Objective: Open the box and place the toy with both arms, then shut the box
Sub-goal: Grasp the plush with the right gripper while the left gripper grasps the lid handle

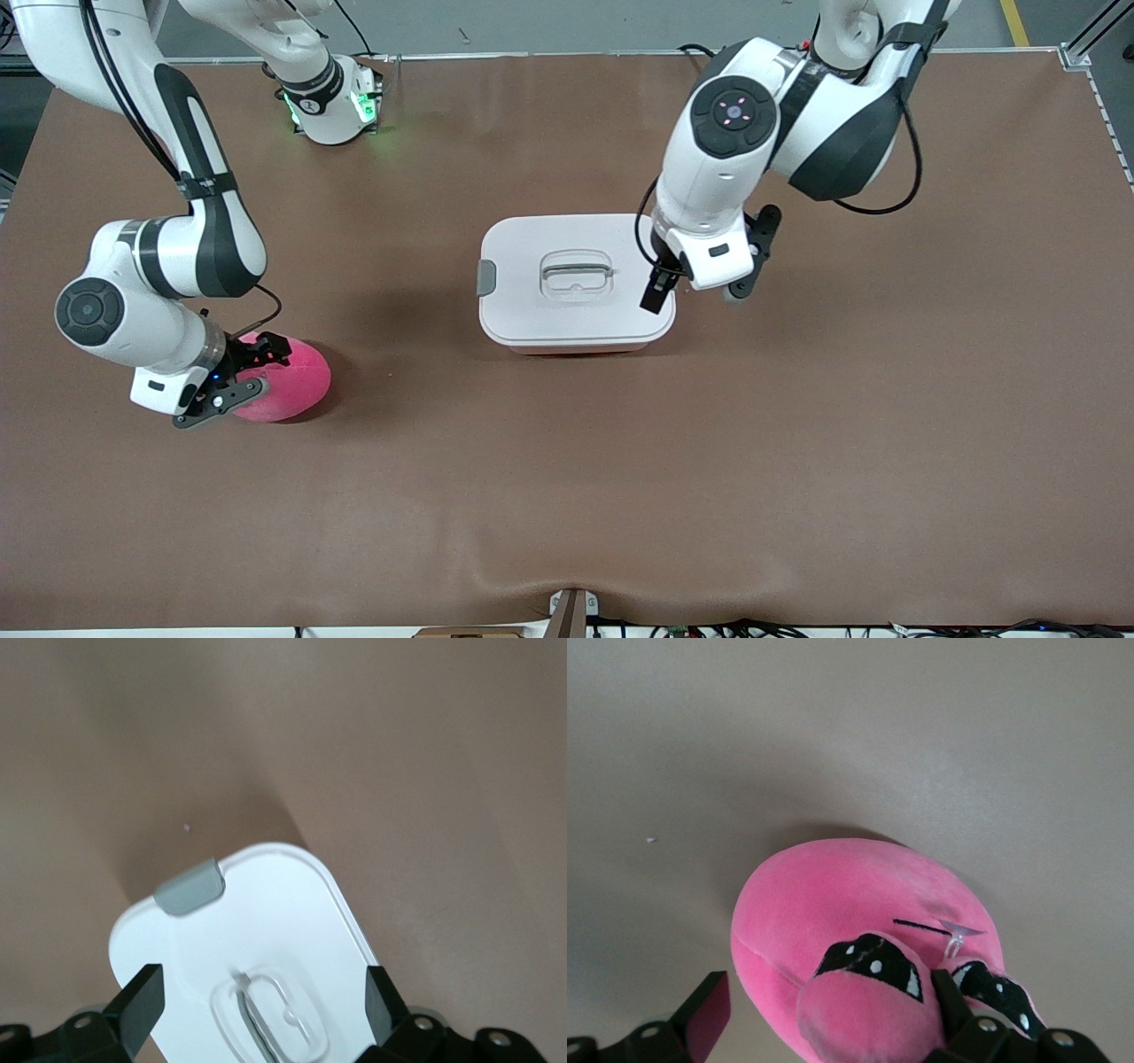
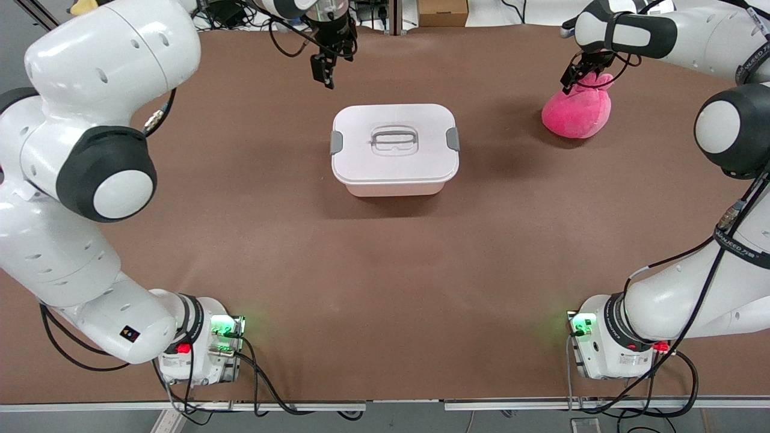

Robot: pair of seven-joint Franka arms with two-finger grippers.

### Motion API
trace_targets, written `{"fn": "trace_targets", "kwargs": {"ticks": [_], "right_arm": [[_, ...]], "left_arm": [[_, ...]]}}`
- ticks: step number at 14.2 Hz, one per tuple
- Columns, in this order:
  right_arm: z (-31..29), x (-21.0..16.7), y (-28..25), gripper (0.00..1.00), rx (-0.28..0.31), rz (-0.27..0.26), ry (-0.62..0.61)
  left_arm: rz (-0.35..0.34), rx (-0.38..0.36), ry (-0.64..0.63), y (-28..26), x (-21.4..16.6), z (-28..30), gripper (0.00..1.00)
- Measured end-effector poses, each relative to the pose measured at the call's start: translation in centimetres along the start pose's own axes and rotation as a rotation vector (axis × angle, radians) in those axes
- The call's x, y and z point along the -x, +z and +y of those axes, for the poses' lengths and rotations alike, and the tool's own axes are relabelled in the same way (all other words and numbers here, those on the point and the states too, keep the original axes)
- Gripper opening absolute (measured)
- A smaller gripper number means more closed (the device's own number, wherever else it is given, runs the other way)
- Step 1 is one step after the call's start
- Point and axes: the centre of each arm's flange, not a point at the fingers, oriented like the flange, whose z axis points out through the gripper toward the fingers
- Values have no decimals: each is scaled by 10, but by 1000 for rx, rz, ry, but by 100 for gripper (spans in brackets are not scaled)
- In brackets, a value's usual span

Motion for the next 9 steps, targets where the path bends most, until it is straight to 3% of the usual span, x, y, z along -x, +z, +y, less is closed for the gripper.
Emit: {"fn": "trace_targets", "kwargs": {"ticks": [2,6,9], "right_arm": [[0,0,0,69,0,0,-9],[0,0,0,30,0,-1,-14],[0,0,0,20,0,-1,-39]], "left_arm": [[-1,0,-51,7,20,0,100],[-3,3,-140,14,44,-3,100],[-4,6,-195,20,56,-4,100]]}}
